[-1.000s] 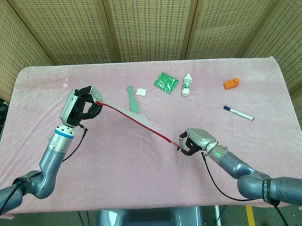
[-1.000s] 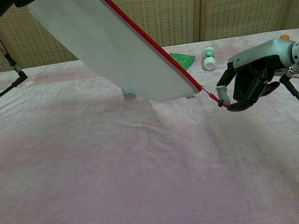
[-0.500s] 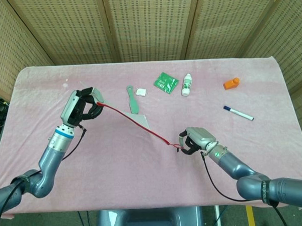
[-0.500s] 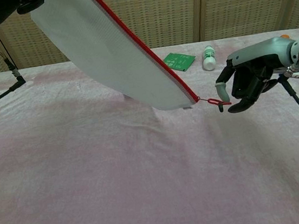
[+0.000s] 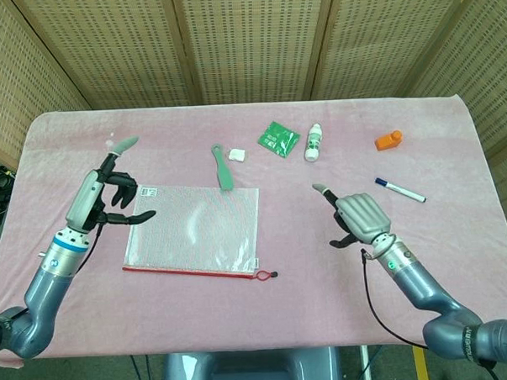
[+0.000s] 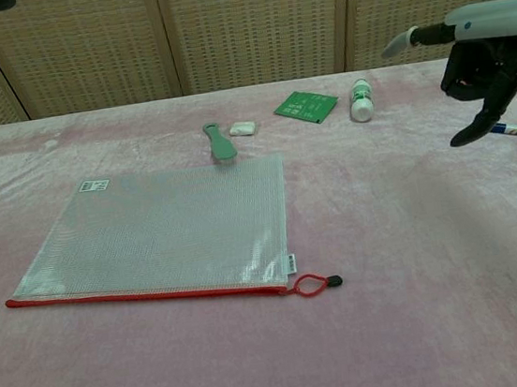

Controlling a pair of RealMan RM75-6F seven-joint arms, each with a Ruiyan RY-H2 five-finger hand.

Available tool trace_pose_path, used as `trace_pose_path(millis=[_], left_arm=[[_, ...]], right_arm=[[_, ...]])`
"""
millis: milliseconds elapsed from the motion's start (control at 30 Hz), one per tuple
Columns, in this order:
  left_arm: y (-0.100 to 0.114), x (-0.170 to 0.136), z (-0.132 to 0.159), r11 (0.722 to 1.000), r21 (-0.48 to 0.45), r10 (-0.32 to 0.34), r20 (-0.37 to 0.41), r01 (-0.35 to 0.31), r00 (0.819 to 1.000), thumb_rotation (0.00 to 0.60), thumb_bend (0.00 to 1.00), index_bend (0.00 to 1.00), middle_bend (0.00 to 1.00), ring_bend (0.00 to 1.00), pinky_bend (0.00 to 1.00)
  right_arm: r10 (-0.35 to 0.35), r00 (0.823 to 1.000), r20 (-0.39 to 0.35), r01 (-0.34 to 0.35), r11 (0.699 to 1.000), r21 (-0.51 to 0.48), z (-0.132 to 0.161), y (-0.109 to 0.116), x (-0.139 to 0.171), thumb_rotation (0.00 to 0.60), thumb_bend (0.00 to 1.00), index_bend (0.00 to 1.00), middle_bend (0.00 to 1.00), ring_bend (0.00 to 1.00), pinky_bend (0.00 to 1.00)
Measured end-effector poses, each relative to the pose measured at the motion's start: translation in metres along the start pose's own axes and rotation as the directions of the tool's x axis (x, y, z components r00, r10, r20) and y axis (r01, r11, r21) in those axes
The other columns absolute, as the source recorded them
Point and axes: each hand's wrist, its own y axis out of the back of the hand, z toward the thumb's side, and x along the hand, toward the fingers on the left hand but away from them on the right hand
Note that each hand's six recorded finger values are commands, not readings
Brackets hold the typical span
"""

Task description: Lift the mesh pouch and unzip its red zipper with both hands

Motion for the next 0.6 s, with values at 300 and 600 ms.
trace_pose_path(millis=[300, 600], left_arm=[[0.048, -0.074, -0.023, 0.87, 0.493, 0.099, -0.19, 0.008, 0.977, 0.6, 0.0, 0.0, 0.0, 0.0, 0.0], [0.072, -0.197, -0.039, 0.715, 0.689, 0.268, -0.423, 0.115, 0.865, 0.6, 0.0, 0.0, 0.0, 0.0, 0.0]], right_arm=[[-0.284, 0.958, 0.042, 0.274, 0.949, 0.157, -0.047, 0.031, 0.066, 0.6, 0.0, 0.03, 0.01, 0.0, 0.04], [-0.349, 0.915, 0.201, 0.285, 0.914, 0.287, -0.09, 0.019, 0.152, 0.6, 0.0, 0.0, 0.0, 0.0, 0.0]])
